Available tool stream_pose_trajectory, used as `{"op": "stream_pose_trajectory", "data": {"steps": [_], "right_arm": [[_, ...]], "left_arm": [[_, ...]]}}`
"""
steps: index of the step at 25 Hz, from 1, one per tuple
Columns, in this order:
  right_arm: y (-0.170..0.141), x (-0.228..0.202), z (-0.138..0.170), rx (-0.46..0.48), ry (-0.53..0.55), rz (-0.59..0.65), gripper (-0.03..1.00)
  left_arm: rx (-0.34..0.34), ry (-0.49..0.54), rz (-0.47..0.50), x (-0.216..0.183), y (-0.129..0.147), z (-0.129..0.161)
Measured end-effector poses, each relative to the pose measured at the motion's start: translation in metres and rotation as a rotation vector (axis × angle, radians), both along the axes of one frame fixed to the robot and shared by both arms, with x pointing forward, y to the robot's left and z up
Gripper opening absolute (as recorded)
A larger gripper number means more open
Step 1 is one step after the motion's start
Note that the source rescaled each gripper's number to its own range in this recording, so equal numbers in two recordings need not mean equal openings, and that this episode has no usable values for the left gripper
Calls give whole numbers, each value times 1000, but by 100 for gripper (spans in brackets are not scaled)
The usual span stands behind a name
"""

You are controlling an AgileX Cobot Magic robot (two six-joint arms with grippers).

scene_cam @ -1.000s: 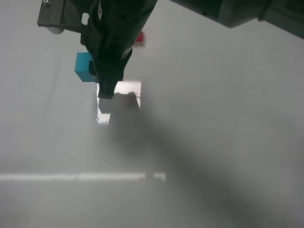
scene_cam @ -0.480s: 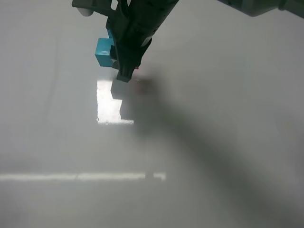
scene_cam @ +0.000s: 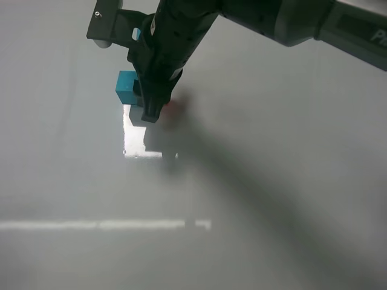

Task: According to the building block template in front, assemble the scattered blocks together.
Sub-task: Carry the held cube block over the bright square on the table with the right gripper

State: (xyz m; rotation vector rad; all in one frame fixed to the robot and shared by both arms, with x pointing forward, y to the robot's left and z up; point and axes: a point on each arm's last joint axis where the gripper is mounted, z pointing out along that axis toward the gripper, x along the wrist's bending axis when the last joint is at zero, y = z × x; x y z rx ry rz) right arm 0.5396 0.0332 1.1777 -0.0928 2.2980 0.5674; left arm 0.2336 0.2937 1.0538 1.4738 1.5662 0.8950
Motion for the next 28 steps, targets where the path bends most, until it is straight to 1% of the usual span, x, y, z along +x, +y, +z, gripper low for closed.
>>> {"op": "stream_pose_trajectory", "data": {"steps": [7, 15, 28], "right_arm": [[0, 0, -1, -4, 4, 0, 4], [5, 4, -13, -34, 27, 3, 4], [5, 4, -13, -34, 27, 3, 4]], "left_arm": [[0, 0, 0, 0, 0, 0], [0, 0, 0, 0, 0, 0], [0, 0, 0, 0, 0, 0]]}}
